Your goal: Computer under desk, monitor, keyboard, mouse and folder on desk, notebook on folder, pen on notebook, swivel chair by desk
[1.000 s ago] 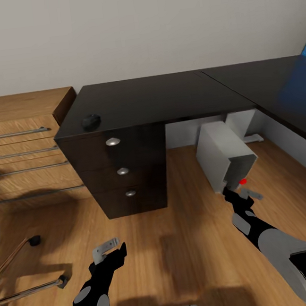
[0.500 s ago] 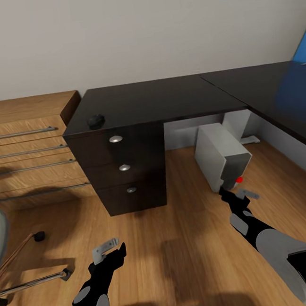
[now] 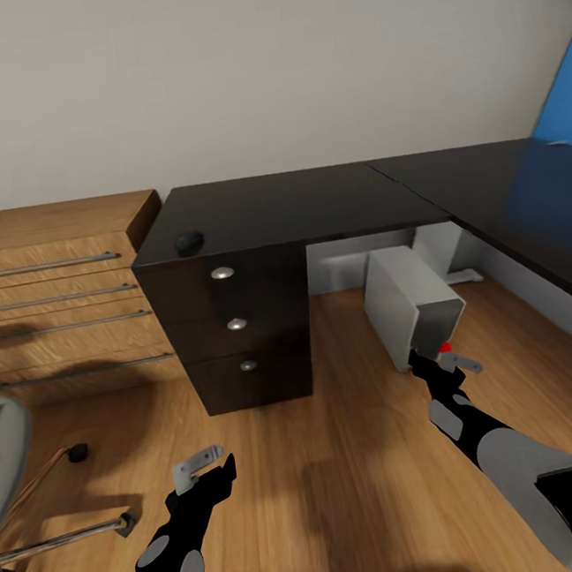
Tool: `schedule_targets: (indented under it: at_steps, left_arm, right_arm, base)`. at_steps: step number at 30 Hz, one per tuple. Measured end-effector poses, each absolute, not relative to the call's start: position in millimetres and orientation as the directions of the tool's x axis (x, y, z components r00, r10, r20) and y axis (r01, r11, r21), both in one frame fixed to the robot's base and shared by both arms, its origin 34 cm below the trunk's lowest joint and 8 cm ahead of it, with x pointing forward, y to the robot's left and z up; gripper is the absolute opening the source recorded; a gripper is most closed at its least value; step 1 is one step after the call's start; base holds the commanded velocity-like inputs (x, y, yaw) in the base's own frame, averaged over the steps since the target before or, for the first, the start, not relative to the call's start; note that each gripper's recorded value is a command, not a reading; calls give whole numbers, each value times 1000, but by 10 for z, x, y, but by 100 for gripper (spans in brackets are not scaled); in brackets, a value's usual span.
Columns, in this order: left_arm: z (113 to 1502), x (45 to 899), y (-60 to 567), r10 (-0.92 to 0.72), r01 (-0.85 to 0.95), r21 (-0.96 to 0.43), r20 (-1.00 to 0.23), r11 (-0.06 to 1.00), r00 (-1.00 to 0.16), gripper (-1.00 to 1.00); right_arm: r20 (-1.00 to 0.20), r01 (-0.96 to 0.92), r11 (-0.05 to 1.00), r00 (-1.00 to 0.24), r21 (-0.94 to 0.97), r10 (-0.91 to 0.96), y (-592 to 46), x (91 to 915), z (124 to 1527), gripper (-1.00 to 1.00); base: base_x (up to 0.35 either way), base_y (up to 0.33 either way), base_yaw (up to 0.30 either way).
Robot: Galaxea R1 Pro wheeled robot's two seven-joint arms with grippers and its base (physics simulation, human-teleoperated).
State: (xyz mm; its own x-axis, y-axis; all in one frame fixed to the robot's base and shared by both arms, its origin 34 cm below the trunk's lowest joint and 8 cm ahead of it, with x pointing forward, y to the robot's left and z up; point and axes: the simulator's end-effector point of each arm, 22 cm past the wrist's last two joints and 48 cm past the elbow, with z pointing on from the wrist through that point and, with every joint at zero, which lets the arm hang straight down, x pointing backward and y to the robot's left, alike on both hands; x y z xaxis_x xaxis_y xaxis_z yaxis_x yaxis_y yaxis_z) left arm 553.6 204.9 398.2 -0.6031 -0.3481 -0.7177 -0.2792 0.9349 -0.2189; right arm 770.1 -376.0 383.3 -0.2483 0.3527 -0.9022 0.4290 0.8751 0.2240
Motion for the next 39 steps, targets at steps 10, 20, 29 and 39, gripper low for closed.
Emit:
schedule_targets:
  at_steps: [10, 20, 29, 39]
  left_arm:
    - [4173, 5567, 2064, -348, -274, -226, -740, 935, -575, 100]
    - [4338, 5578, 2141, -349, -281, -226, -761, 933, -547, 100]
    - [4236, 5494, 2079, -337, -271, -215, -747, 938, -573, 100]
    - [3574, 5186, 2089, -338, -312, -174, -717, 934, -609, 100]
  right_arm:
    - [-922, 356, 911, -239, 207, 303, -3467, 7784, 4114, 100]
    - [-970, 200, 972, -183, 124, 162, -2588, 7453, 4126, 100]
    - [-970, 192, 970, -166, 147, 180, -2247, 6568, 3724, 100]
    - [-972, 221, 966, -160, 134, 171, -2334, 5643, 3409, 100]
  base:
    - [-316, 0, 0]
    - [-81, 0, 0]
    - [-1, 0, 0]
    - [0, 0, 0]
